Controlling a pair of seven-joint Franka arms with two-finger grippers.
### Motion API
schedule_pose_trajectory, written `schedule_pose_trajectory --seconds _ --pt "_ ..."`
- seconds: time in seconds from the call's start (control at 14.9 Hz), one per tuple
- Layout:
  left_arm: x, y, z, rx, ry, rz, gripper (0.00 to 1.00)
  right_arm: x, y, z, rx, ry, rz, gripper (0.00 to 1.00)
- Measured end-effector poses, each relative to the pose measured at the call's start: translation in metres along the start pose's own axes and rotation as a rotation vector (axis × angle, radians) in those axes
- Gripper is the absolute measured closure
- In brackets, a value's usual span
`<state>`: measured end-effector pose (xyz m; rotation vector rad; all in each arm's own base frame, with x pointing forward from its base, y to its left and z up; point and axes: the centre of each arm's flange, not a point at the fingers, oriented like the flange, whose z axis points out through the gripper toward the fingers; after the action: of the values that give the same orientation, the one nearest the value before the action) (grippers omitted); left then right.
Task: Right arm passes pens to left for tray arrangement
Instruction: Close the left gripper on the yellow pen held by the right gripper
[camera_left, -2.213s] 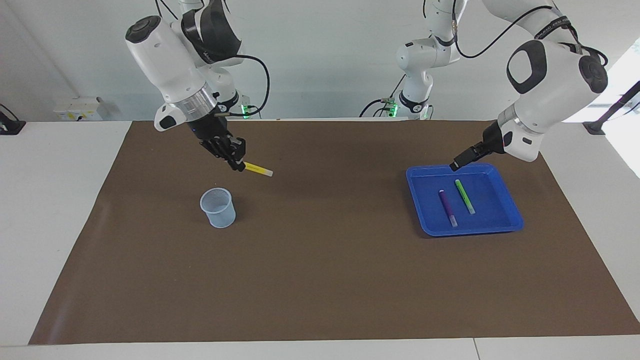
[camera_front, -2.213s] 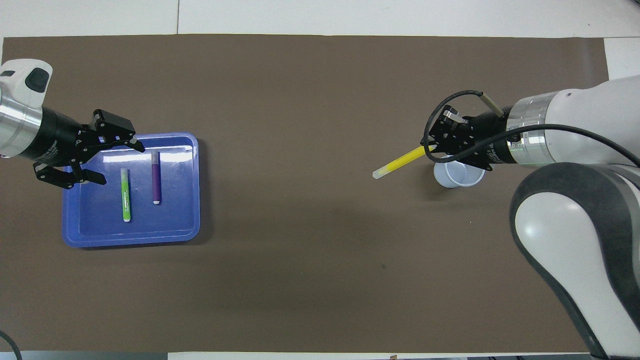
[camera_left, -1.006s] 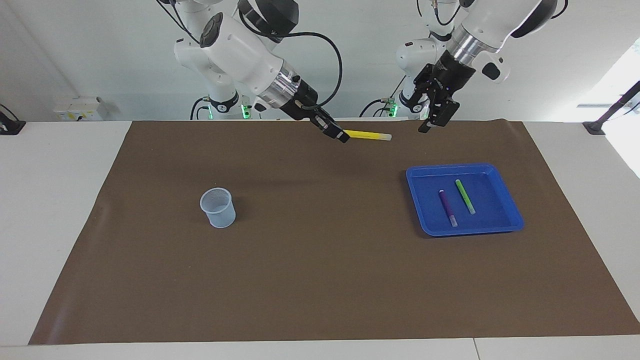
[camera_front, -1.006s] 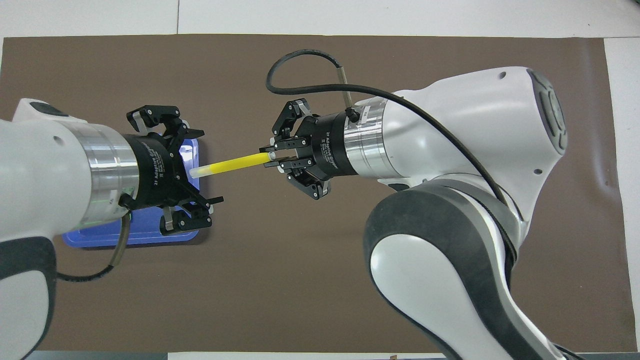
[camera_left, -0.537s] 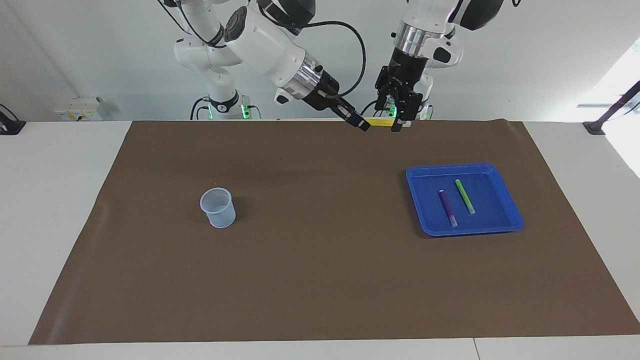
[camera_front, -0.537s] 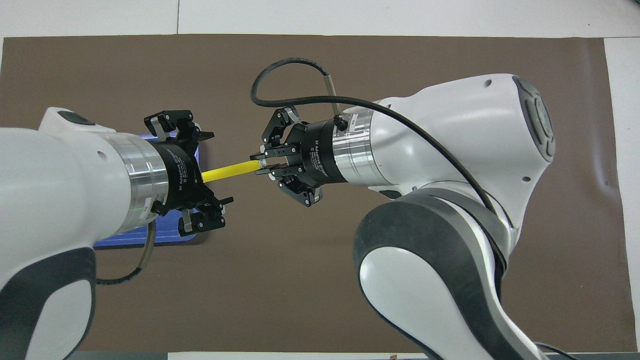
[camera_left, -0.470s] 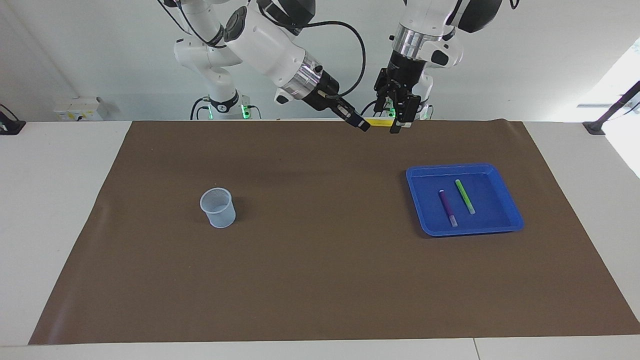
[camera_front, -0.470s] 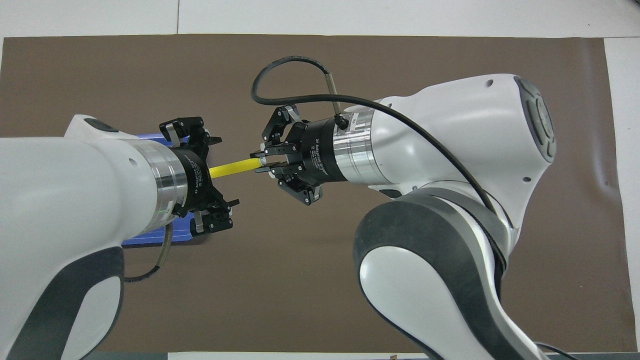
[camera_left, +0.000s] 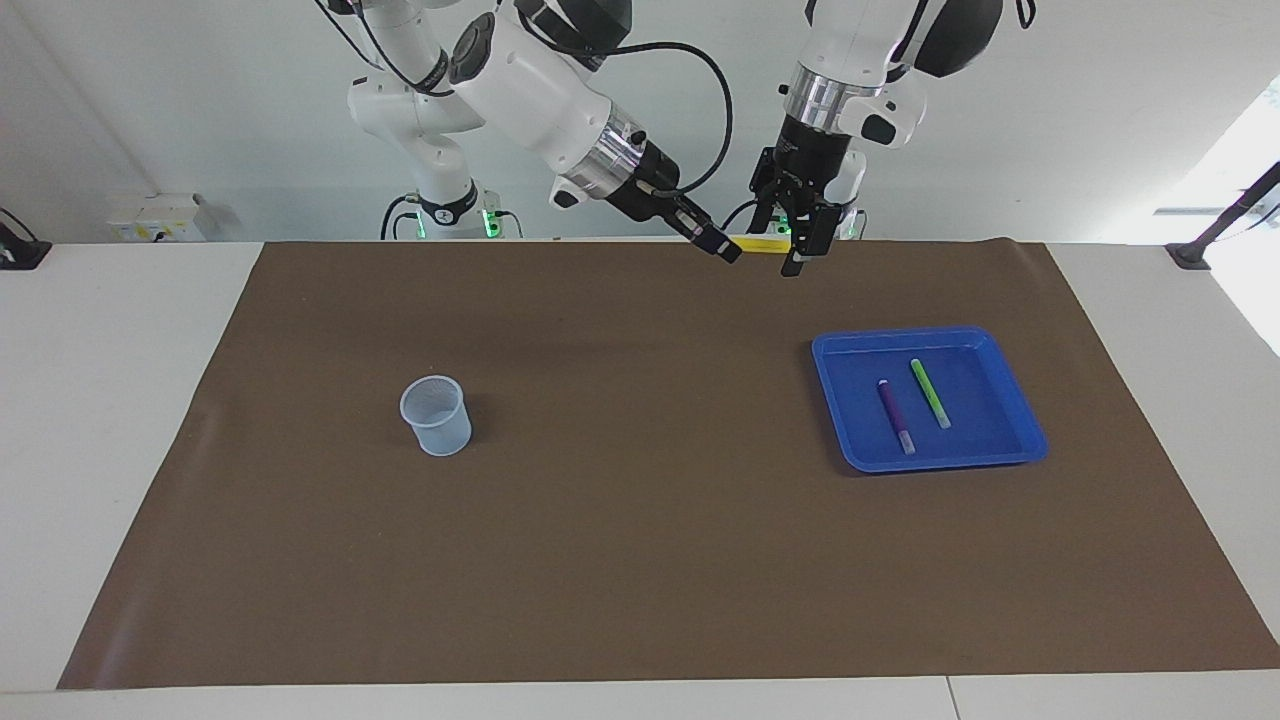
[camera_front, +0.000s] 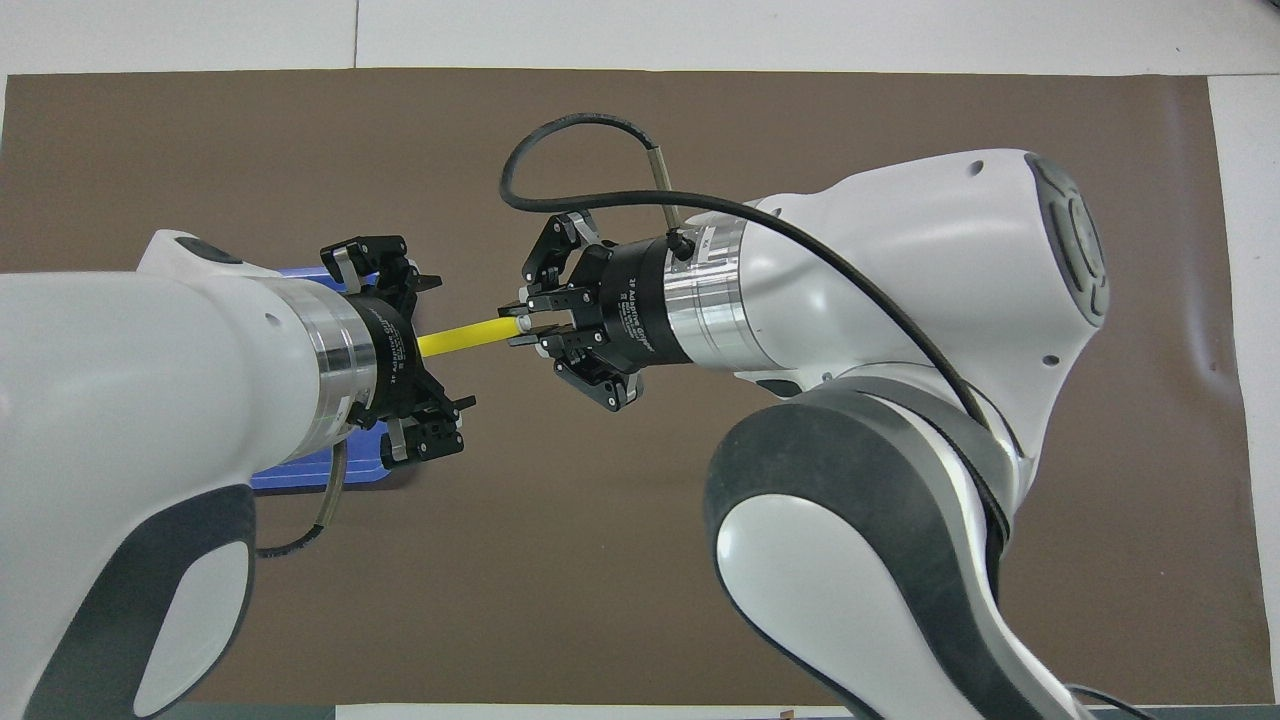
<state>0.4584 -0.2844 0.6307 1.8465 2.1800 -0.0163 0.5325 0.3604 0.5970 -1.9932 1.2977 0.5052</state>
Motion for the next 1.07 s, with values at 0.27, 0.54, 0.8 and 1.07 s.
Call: schedule_pose_trajectory --seconds 0.27,0.54,0.8,1.07 --pt "0.0004 0.0009 -0.0025 -0.005 -0.002 -0.001 0.19 -0.0002 -0.0003 -0.0001 0.003 0.000 0.000 0.83" --pt "0.0002 0.0015 -0.0061 -0.011 -0.005 -0.001 0.26 -0.0003 -0.0004 0.0001 0.004 0.000 -0.001 0.83" --pt "0.0002 0.0012 -0.0078 -0.015 -0.006 -0.001 0.33 -0.0001 -0.0004 0.0007 0.004 0.000 0.000 0.83" --pt "0.0004 0.0013 -0.0081 -0.015 -0.006 -0.002 0.57 -0.0002 -0.0002 0.0014 0.002 -0.001 0.000 0.83"
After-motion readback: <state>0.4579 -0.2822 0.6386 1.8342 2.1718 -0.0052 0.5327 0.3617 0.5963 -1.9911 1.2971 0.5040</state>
